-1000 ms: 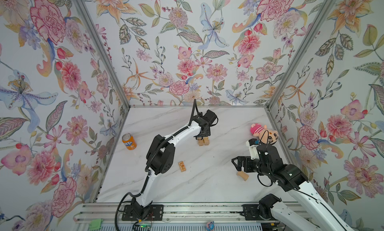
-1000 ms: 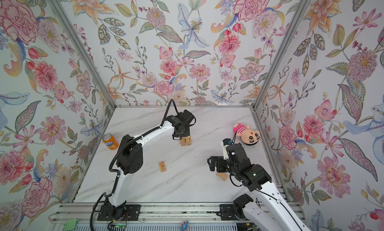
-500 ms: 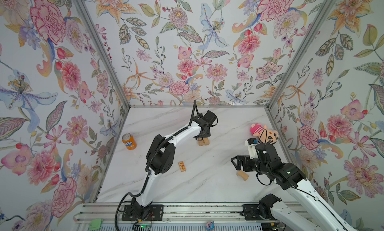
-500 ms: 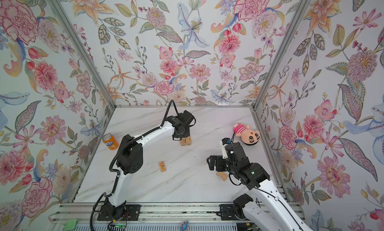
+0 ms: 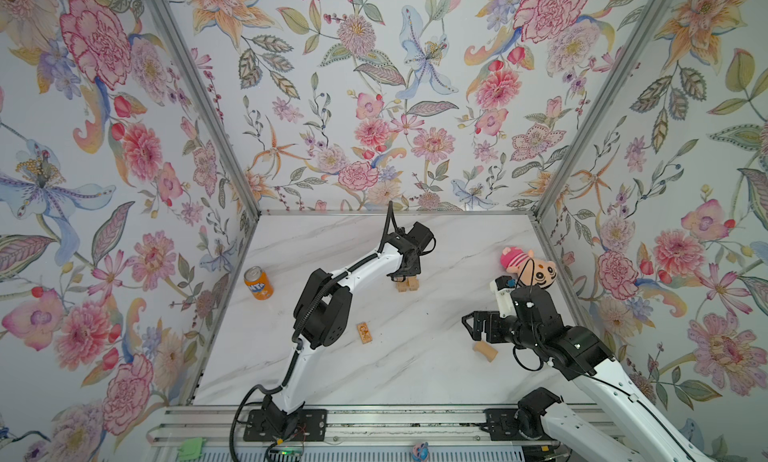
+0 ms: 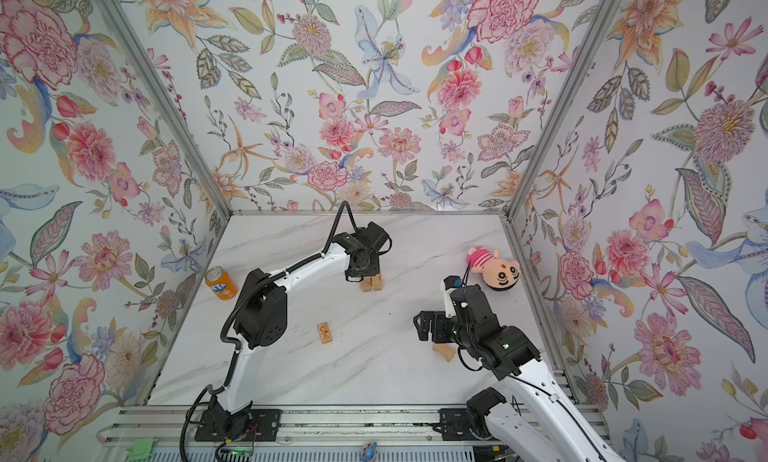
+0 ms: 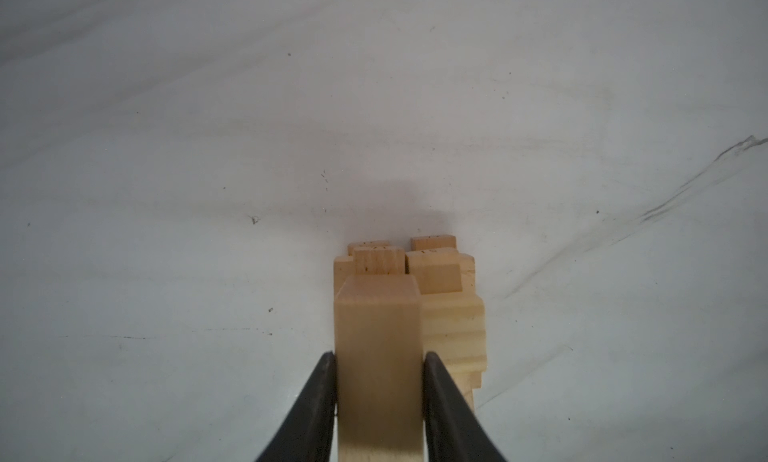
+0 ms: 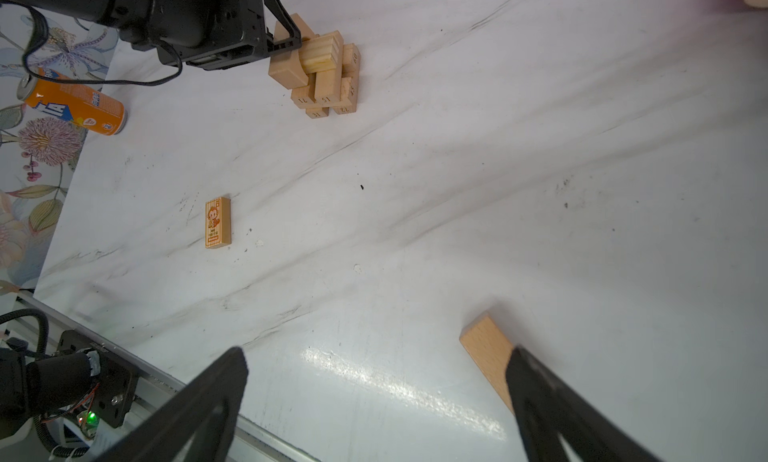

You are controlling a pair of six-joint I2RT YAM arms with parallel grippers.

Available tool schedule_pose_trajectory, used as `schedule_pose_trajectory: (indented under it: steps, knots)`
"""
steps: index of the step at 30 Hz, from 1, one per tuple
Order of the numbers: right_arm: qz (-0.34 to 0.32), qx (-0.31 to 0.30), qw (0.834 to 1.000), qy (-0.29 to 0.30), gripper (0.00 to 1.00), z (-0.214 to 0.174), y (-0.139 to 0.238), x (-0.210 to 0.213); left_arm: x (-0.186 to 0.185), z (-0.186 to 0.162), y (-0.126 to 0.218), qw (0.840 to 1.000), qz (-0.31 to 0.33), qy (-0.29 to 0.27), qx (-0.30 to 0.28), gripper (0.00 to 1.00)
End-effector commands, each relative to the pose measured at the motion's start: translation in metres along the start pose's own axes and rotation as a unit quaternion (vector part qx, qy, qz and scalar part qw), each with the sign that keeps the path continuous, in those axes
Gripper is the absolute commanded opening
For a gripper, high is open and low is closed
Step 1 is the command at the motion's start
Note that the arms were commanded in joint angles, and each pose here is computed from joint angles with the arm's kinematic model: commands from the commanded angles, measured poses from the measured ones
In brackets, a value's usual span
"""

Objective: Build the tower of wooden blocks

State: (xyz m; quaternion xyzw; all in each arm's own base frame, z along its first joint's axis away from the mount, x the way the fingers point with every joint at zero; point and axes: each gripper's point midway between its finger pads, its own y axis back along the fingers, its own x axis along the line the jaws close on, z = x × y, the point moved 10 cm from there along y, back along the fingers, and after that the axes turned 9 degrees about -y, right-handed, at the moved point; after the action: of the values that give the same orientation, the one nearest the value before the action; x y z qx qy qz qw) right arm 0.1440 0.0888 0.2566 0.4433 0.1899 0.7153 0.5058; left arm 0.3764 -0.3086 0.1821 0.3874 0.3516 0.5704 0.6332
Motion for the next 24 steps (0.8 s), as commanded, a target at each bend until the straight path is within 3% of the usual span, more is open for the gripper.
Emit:
schedule_pose_trajectory:
  steps: [1, 7, 11, 16, 24]
  knots:
    - [0.001, -0.006, 1.000, 0.006, 0.99, 0.000, -0.002, -0.002, 0.005, 0.000, -0.009, 1.000, 0.014, 0.006, 0.009, 0.37]
    - [0.001, -0.007, 1.000, 0.006, 0.99, 0.000, -0.001, -0.002, 0.005, 0.002, -0.010, 1.000, 0.015, 0.006, 0.010, 0.37]
    - [0.000, -0.008, 1.000, 0.006, 0.99, 0.000, -0.002, -0.002, 0.005, 0.004, -0.005, 1.000, 0.019, 0.005, 0.004, 0.43]
    - [-0.002, -0.005, 1.000, 0.007, 0.99, 0.000, -0.003, -0.002, 0.007, 0.017, 0.020, 0.999, 0.019, 0.002, -0.030, 0.56]
    - [-0.012, -0.002, 1.000, 0.002, 0.99, 0.002, -0.006, -0.003, 0.010, 0.045, 0.081, 0.995, 0.013, -0.003, -0.095, 0.59]
